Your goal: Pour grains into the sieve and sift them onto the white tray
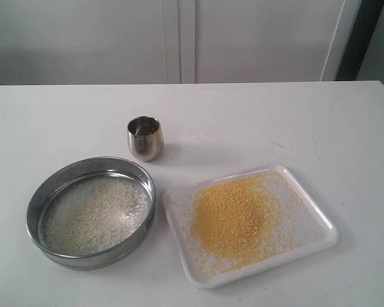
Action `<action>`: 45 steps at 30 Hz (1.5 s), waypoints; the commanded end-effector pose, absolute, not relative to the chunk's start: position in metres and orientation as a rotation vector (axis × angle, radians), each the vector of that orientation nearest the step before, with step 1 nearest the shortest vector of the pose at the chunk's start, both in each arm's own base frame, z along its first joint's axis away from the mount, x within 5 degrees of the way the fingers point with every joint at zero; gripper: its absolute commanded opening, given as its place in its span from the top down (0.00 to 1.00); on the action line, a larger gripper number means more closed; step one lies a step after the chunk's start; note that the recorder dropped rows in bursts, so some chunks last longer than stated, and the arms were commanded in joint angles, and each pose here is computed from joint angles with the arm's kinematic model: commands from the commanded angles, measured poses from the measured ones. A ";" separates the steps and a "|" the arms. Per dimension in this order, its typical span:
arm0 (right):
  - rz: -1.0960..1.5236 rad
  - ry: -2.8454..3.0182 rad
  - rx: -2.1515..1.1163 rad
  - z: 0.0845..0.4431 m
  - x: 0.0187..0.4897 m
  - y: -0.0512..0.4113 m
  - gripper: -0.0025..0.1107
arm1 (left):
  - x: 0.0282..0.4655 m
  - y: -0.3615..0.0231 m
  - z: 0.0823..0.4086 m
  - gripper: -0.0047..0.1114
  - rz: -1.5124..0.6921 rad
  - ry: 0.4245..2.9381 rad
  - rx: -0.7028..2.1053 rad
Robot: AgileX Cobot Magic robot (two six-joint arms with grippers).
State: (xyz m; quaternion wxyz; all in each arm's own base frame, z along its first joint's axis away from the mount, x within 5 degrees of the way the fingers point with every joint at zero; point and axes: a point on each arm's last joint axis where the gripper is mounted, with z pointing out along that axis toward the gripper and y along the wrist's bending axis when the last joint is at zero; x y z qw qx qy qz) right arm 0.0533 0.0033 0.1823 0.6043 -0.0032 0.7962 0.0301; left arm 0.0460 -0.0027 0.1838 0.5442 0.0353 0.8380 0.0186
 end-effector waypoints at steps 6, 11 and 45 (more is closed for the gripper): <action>0.050 1.827 -0.015 0.182 0.053 0.003 0.98 | 0.046 -0.003 0.164 0.96 0.034 2.042 0.081; 0.050 1.827 -0.015 0.182 0.053 0.003 0.98 | 0.046 -0.005 0.164 0.96 0.003 2.038 0.125; 0.050 1.827 -0.015 0.182 0.053 0.003 0.98 | 0.046 -0.008 0.164 0.96 -0.049 2.034 0.187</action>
